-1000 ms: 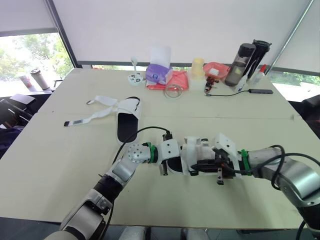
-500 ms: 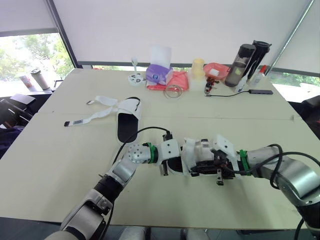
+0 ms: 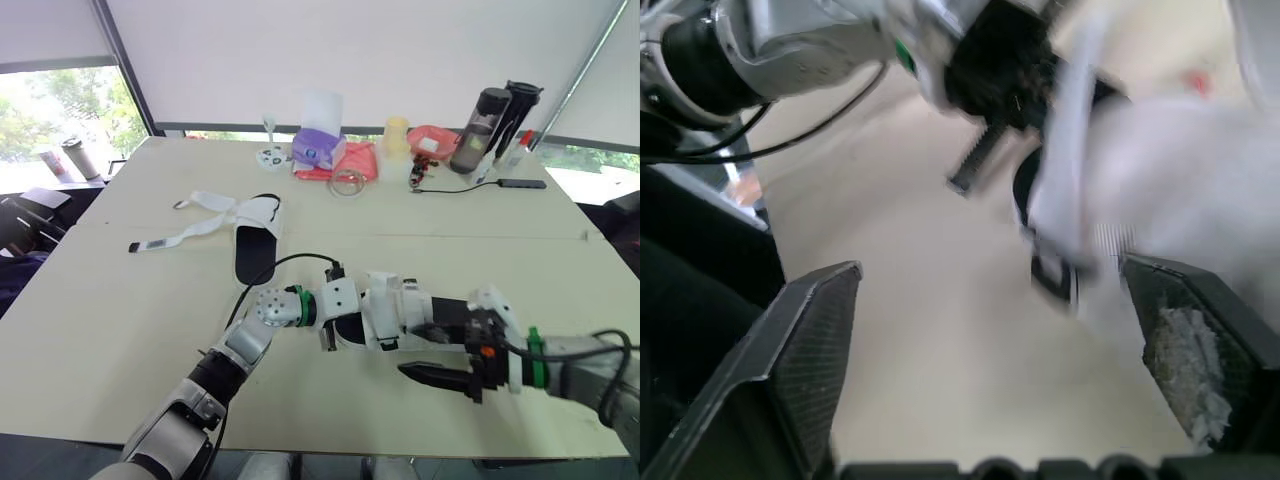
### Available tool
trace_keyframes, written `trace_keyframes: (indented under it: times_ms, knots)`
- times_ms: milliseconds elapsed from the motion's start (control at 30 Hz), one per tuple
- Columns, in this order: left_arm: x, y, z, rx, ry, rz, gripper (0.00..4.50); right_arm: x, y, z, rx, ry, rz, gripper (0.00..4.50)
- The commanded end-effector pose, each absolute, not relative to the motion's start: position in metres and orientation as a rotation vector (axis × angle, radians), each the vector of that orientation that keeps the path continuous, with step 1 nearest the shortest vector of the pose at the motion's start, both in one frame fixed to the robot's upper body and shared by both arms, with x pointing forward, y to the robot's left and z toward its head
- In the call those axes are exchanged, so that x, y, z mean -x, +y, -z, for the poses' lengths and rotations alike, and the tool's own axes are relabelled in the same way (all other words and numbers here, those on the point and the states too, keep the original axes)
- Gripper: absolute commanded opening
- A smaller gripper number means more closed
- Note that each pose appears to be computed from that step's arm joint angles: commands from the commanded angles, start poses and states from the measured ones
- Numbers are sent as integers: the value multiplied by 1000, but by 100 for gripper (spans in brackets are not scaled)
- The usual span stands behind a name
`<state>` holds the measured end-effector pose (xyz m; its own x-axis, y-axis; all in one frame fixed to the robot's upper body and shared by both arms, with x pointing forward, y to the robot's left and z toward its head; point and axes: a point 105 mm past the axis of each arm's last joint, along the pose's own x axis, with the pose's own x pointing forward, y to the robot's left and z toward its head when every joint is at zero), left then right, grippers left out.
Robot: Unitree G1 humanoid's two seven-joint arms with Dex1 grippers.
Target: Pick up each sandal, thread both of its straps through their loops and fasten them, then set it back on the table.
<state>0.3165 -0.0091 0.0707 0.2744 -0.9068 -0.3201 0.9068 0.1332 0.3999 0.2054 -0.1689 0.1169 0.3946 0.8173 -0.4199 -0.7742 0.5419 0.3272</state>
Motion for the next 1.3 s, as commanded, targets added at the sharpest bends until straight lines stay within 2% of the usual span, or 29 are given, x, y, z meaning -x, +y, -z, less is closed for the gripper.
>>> trace_keyframes:
  times_ms: [33,400,767,867,1033,1100,1300]
  knots:
    - [-315,25,-12,-632,282,1276,0,-193,-162,-121,-148,566,-1017,448]
    - [-315,26,-12,-652,282,1290,0,-209,-151,-95,-228,572,-934,448]
    - [-315,29,-11,-649,289,1278,0,-221,-137,-99,-274,525,-972,448]
    - [-315,29,-11,-648,290,1276,0,-221,-134,-102,-288,512,-982,366]
    - [-315,29,-11,-646,290,1274,0,-226,-137,-102,-314,520,-963,116]
    - [-315,28,-12,-646,290,1274,0,-225,-136,-99,-317,538,-966,3]
    - [-316,28,-12,-641,288,1271,0,-212,-132,-89,-314,618,-993,3]
